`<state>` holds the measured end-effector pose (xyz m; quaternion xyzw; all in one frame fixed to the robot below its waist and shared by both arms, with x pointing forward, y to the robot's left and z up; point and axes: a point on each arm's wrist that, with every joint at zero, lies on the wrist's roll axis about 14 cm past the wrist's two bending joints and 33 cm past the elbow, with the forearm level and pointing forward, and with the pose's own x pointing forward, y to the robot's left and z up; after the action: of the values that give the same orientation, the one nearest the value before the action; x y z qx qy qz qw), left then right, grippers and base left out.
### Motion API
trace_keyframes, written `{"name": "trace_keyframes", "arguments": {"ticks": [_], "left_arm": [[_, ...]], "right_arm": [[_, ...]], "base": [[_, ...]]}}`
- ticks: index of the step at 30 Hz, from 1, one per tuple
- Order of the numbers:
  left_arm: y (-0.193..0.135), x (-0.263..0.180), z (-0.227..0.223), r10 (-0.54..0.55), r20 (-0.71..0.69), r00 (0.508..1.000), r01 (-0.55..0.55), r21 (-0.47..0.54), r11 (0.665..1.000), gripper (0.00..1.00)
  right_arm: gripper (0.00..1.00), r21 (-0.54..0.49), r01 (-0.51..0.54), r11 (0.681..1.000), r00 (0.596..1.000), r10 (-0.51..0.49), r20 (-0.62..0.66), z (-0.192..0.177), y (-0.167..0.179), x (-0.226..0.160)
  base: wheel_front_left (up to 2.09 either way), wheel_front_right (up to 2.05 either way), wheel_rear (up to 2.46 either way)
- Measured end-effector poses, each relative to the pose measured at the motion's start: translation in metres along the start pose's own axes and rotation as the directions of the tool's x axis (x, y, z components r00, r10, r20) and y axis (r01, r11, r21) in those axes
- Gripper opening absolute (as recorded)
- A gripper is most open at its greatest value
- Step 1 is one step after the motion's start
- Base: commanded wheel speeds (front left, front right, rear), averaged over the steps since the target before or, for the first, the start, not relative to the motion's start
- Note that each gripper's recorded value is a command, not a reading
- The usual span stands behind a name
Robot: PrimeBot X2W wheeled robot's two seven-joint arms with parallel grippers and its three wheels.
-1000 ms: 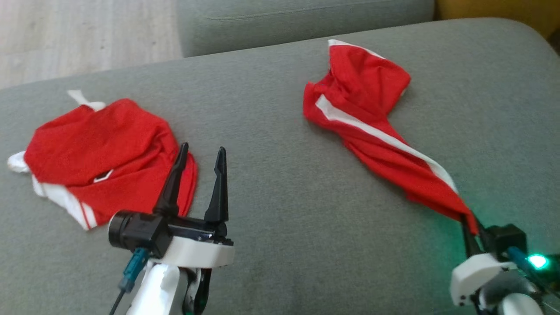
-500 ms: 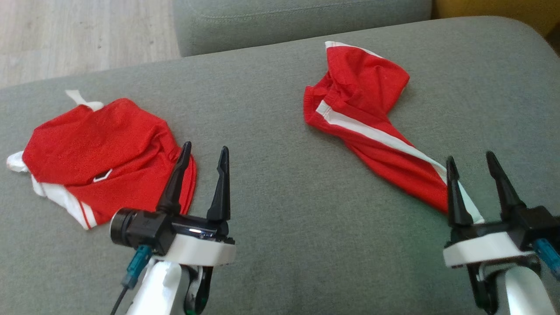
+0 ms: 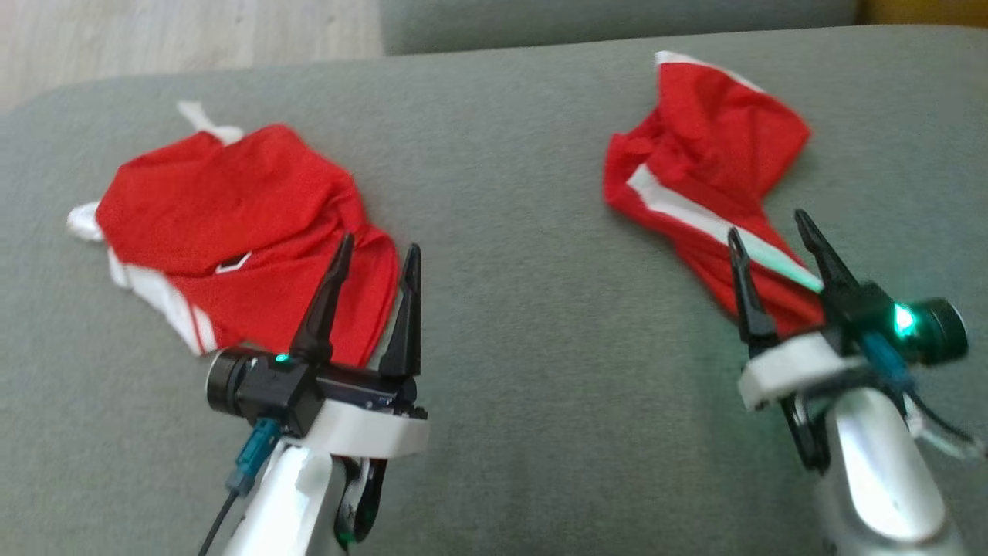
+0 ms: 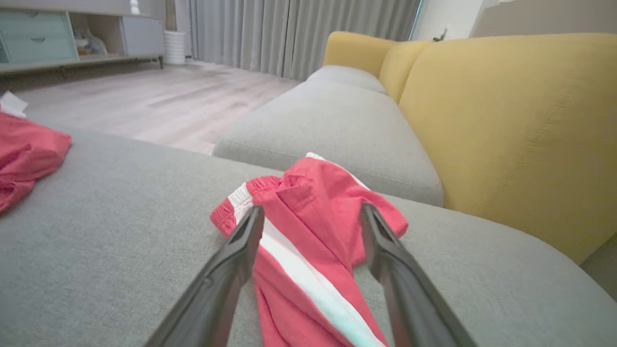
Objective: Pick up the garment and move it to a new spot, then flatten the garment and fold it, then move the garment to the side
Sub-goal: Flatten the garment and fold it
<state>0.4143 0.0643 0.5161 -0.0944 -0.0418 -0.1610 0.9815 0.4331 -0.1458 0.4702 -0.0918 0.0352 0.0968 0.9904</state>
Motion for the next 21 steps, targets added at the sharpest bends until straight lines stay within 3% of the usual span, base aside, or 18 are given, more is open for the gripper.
{"name": "trace_keyframes", "arguments": {"ticks": [9, 15, 16, 17, 18, 21], "left_arm": [[0.022, -0.007, -0.008, 0.062, -0.028, 0.998, -0.062, 0.005, 0.998, 1.00], [0.034, -0.008, -0.009, 0.099, -0.031, 0.995, -0.098, 0.019, 0.995, 1.00], [0.035, -0.008, -0.009, 0.101, -0.031, 0.994, -0.100, 0.020, 0.995, 1.00], [0.036, -0.008, -0.009, 0.103, -0.031, 0.994, -0.103, 0.021, 0.994, 1.00], [0.037, -0.008, -0.009, 0.105, -0.032, 0.994, -0.104, 0.021, 0.994, 1.00], [0.037, -0.008, -0.009, 0.105, -0.032, 0.994, -0.104, 0.021, 0.994, 1.00]], "right_arm": [[1.00, -0.110, -0.176, 0.978, 0.969, 0.152, -0.197, -0.048, 0.038, 0.043], [1.00, -0.140, -0.211, 0.967, 0.957, 0.176, -0.230, -0.059, 0.043, 0.062], [0.93, -0.133, -0.214, 0.968, 0.956, 0.180, -0.230, -0.060, 0.044, 0.064], [0.37, -0.115, -0.214, 0.970, 0.956, 0.184, -0.228, -0.060, 0.046, 0.066], [0.00, -0.099, -0.213, 0.972, 0.956, 0.187, -0.226, -0.061, 0.048, 0.067], [0.00, -0.075, -0.220, 0.973, 0.957, 0.199, -0.212, -0.060, 0.053, 0.069]], "base": [[0.00, 0.00, 0.00], [0.00, 0.00, 0.00], [0.00, 0.00, 0.00], [0.00, 0.00, 0.00], [0.00, 0.00, 0.00], [0.00, 0.00, 0.00]]}}
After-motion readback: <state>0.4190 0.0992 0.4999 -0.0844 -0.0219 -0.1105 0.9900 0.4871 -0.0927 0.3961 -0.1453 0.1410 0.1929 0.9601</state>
